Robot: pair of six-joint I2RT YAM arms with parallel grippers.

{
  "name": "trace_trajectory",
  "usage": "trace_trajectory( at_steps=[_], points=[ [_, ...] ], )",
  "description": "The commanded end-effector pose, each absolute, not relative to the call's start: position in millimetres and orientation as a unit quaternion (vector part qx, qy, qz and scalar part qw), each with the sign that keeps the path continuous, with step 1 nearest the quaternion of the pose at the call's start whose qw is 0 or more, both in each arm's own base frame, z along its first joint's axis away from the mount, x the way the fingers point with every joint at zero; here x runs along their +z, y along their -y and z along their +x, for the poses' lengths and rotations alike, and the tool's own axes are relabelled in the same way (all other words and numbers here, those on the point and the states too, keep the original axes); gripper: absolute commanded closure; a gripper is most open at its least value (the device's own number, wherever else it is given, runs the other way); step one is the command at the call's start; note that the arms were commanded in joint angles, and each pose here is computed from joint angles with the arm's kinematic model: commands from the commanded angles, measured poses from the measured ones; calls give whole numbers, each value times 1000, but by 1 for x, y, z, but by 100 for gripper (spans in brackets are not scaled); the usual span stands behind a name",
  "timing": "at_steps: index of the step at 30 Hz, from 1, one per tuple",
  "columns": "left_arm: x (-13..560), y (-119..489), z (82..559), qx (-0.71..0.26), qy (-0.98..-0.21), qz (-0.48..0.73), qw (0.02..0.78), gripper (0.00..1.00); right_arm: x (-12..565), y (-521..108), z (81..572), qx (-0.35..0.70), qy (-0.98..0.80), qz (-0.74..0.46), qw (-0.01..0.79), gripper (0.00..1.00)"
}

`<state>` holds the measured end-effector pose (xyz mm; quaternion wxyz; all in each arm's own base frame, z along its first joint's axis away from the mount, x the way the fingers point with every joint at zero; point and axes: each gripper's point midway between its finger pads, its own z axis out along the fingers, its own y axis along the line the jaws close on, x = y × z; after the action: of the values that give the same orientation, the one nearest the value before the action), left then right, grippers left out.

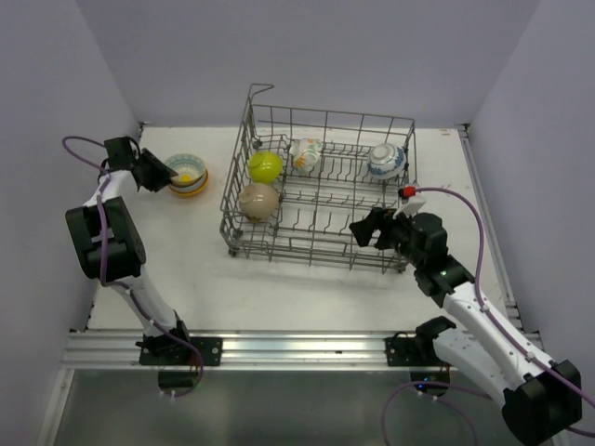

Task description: Unload the bowls from the dish rack

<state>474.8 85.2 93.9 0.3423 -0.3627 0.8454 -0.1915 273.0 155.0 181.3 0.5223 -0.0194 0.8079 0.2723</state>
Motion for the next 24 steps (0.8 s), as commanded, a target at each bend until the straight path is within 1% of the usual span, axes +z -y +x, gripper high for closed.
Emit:
trace_trajectory(
  at_steps=[1, 4, 10, 16, 20, 24],
  points=[
    [122, -94, 492, -200, -830, -351, 385, 60, 188, -152, 281, 263, -798, -16, 541, 17],
    [127, -95, 491, -199, -829, -351, 388, 52, 187, -151, 281, 261, -800, -16, 540, 17],
    [146, -93, 492, -204, -824, -345, 401, 41, 187, -149, 282, 258, -801, -11, 541, 17],
    [171, -99, 492, -184, -821, -335, 425, 34, 185, -148, 283, 257, -803, -7, 538, 17],
    [187, -108, 486, -155, -819, -335, 439, 33, 185, -147, 283, 257, -803, -4, 537, 17],
    [207, -107, 478, -147, -812, -325, 462, 32, 187, -146, 285, 255, -803, -1, 539, 17]
  ],
)
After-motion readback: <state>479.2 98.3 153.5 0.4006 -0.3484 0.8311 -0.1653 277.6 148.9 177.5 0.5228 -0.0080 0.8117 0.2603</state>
